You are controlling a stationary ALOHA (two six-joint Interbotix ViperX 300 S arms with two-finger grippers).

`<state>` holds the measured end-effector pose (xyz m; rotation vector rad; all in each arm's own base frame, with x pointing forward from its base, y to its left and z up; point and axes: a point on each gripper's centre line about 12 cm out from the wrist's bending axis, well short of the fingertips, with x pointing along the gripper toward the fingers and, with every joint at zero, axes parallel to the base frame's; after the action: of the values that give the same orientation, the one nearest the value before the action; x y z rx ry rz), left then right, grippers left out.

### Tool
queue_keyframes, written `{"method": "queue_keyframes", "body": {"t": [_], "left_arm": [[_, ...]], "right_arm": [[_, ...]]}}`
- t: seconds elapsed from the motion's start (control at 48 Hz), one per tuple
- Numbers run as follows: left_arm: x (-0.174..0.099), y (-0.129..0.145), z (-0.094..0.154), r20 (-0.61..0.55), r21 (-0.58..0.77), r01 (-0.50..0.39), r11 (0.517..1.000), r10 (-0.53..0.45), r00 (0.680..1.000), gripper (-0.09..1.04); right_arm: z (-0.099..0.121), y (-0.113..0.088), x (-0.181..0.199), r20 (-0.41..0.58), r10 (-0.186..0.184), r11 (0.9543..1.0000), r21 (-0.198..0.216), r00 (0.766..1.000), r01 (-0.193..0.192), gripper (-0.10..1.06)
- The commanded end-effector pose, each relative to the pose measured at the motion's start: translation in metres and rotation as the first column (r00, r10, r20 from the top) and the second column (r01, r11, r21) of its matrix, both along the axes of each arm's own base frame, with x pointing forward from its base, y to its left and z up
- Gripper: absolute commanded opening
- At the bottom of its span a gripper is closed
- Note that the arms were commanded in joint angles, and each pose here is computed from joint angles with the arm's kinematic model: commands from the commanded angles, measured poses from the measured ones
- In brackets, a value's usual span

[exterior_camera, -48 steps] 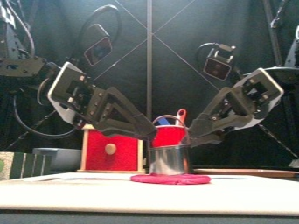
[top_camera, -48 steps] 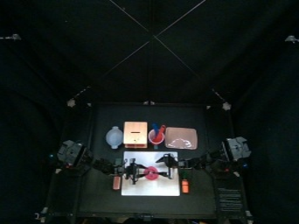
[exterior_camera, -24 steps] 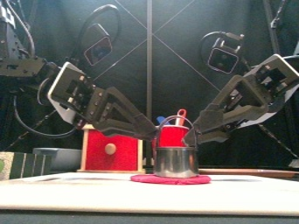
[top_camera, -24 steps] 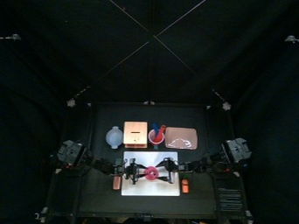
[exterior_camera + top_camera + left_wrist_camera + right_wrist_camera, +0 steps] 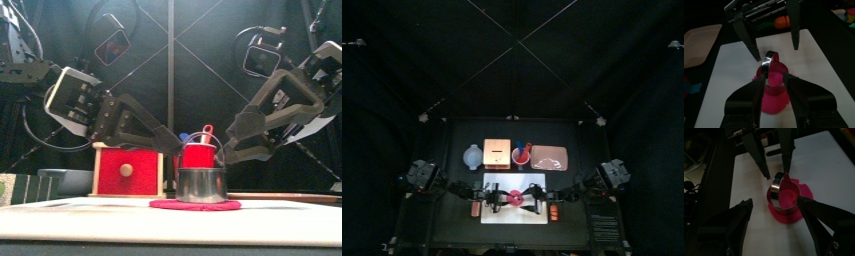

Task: Get the cutter from the drawer then cut the dough then place the extra dough in the bowl
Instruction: Cut the dough

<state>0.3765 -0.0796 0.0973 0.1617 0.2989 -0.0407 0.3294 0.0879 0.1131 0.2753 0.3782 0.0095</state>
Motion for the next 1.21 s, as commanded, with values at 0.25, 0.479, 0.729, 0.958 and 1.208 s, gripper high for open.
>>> {"method": "queue_keyframes", "body": {"t": [0.25,0.479,0.729,0.958,1.208], "left_arm": [[0.012,0.015,0.015,0.035,0.025,0.014,1.0,-0.015,0.999,0.74],[0.018,0.011,0.018,0.026,0.039,0.051,0.998,-0.052,0.998,0.73],[0.02,0.003,0.014,-0.026,0.038,0.081,0.996,-0.08,0.996,0.73],[0.019,0.003,0.013,-0.032,0.044,0.087,0.995,-0.086,0.996,0.7],[0.018,0.002,0.011,-0.038,0.052,0.101,0.994,-0.099,0.994,0.61]], "right_arm": [[0.013,0.003,0.01,0.046,-0.009,0.9998,0.015,0.999,0.008,0.99],[0.011,0.005,0.014,0.045,-0.011,0.9998,0.019,0.999,0.01,0.99],[0.005,0.003,0.015,0.022,-0.037,0.999,0.028,0.999,0.036,0.99],[0.002,0.003,0.014,0.002,-0.044,0.9985,0.033,0.999,0.044,0.97],[0.002,0.002,0.014,-0.005,-0.045,0.9984,0.033,0.999,0.045,0.82]]}}
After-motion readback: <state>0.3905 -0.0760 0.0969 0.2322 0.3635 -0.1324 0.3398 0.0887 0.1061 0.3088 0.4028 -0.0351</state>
